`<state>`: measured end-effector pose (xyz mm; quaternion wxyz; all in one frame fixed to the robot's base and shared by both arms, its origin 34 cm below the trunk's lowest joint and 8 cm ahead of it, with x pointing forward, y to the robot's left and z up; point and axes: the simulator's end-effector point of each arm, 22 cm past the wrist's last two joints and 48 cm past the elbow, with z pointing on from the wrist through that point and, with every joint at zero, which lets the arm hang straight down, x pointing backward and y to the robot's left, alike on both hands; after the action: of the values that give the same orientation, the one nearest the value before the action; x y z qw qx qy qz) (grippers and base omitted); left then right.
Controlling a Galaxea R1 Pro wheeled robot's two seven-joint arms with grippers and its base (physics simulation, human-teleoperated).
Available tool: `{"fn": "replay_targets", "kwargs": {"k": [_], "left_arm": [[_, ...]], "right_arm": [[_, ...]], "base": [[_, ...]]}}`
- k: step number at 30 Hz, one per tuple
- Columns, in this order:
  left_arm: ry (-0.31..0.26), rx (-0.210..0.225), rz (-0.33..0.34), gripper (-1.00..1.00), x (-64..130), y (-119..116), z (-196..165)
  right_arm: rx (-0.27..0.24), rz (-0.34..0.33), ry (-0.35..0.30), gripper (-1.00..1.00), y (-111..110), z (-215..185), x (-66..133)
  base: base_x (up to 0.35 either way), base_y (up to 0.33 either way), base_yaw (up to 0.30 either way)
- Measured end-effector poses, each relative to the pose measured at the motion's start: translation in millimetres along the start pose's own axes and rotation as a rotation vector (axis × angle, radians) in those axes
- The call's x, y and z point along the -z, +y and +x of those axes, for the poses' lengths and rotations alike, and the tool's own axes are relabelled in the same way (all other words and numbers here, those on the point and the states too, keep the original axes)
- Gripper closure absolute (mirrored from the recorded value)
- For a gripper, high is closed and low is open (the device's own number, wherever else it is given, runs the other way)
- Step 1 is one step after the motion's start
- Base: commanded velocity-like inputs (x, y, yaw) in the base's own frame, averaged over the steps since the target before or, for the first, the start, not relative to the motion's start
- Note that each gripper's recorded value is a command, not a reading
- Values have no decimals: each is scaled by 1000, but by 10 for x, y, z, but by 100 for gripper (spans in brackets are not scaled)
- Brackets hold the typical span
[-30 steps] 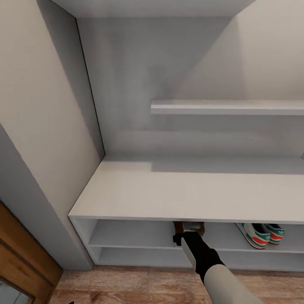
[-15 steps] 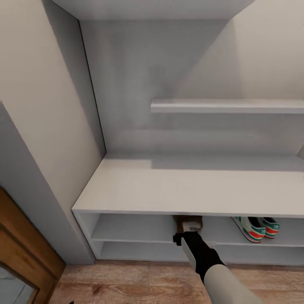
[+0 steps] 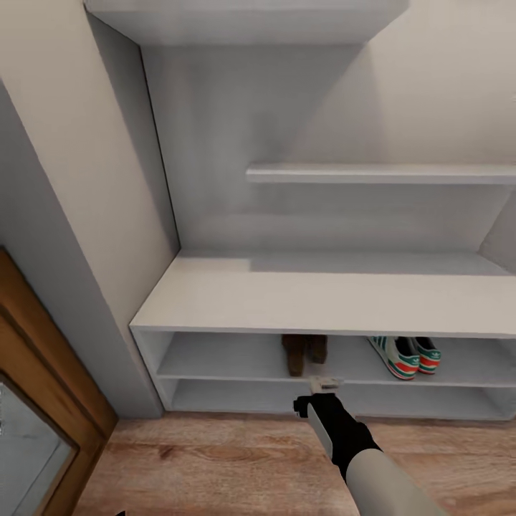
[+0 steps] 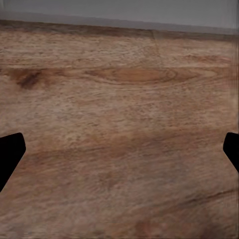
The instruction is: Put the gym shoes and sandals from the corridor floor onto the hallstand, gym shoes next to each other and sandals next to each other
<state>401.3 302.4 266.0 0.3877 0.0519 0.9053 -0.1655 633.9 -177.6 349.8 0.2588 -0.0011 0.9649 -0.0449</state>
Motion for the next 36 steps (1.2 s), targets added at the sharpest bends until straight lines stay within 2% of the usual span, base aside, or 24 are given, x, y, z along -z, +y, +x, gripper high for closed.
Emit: {"fn": "replay_targets", "kwargs": {"k": [11,17,20,29,32,33,36], "left_arm": [[-1,1,-5,-100,1,12,-1],[-2,3,-9,-100,2,22,-3],[-3,5,-12,-100,3,30,-8],[-8,10,-18,-100,6,46,-20],[-9,11,-19,-100,6,50,-22],[-12,14,-25,-100,10,71,-29],[-14,15,-30,-100,12,84,-35]], "right_arm": [[0,0,-4,-100,3,15,-10],[-6,0,-27,-100,10,14,-32],[-9,0,-48,-100,18,143,-108],[-14,58,-100,-100,-426,533,-319],[-11,68,-101,-100,-507,676,-352],[-9,77,-92,-100,-588,963,-387],[-7,82,-110,-100,-630,1008,-389]], "base": [[-284,-195,0],[-278,-200,0],[-242,-206,0],[-167,-230,0],[-161,-228,0],[-222,-194,0],[-222,-155,0]]}}
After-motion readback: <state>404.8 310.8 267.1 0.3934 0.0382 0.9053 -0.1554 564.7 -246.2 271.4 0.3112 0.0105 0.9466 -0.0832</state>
